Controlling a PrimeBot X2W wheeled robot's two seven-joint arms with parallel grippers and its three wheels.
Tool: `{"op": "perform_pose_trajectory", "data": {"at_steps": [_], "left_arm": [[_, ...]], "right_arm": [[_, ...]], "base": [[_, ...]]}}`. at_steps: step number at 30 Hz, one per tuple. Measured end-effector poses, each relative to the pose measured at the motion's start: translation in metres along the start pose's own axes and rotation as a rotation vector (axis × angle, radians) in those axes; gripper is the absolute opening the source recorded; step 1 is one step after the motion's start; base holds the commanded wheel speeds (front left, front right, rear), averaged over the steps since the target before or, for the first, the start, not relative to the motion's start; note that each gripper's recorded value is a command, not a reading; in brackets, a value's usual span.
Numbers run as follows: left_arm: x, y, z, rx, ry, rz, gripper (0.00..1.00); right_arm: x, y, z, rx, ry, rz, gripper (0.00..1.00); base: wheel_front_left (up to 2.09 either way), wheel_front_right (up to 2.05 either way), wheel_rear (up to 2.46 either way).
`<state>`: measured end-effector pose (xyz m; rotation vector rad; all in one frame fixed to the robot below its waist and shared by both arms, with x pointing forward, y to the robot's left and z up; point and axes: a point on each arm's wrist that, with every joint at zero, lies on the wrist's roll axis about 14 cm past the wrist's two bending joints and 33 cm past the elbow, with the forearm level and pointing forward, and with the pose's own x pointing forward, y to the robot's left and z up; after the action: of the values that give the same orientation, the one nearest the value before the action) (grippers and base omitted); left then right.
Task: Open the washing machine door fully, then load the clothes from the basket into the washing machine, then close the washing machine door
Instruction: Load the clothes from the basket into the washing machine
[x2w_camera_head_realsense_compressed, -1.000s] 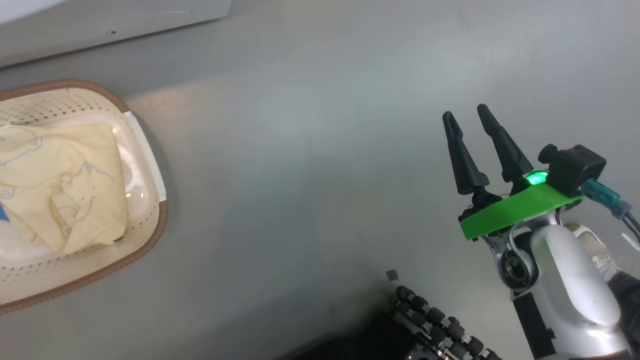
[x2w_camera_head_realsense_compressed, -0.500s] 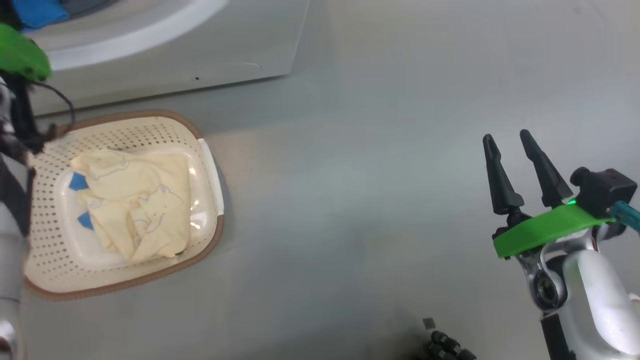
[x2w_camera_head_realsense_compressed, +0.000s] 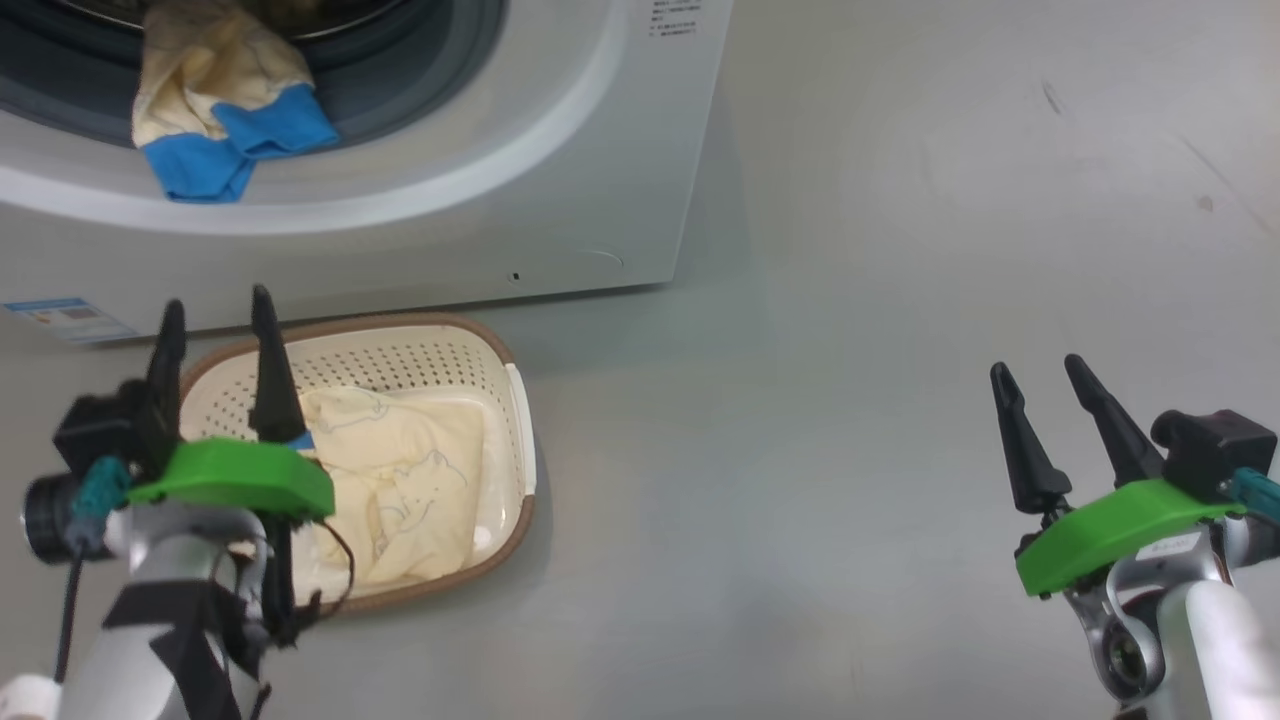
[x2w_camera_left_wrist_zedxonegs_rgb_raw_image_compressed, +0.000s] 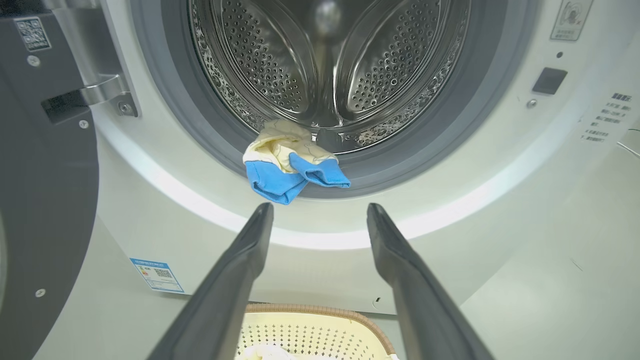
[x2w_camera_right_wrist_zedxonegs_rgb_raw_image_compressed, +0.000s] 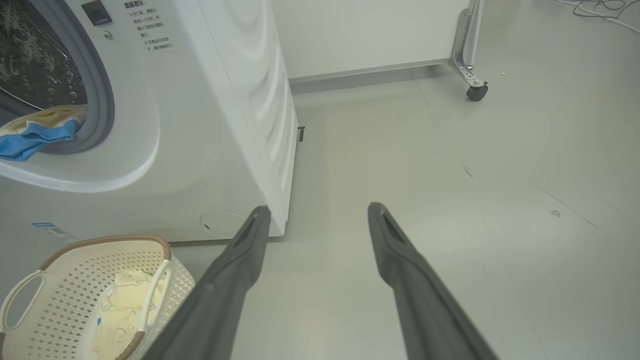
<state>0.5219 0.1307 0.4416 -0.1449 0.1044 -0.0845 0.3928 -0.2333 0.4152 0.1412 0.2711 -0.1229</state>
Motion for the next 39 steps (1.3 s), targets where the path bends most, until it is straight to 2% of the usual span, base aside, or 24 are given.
{"op": "perform_pose_trajectory", "data": {"at_steps": [12,18,26,39], "left_arm": [[-0.103,0.007,0.018,0.010,-0.040,0.039,1.00],[-0.155,0.006,0.022,0.008,-0.050,0.044,1.00],[-0.174,0.009,0.031,0.008,-0.081,0.055,1.00],[-0.171,0.004,0.026,0.008,-0.062,0.039,1.00]], "right_arm": [[-0.031,0.019,0.022,-0.037,-0.030,0.062,1.00],[-0.062,0.021,0.026,-0.044,-0.035,0.077,1.00],[-0.072,0.029,0.038,-0.057,-0.067,0.105,1.00],[-0.072,0.028,0.036,-0.059,-0.058,0.101,1.00]], "base": [[0.00,0.00,0.00],[0.00,0.00,0.00],[0.00,0.00,0.00],[0.00,0.00,0.00]]}}
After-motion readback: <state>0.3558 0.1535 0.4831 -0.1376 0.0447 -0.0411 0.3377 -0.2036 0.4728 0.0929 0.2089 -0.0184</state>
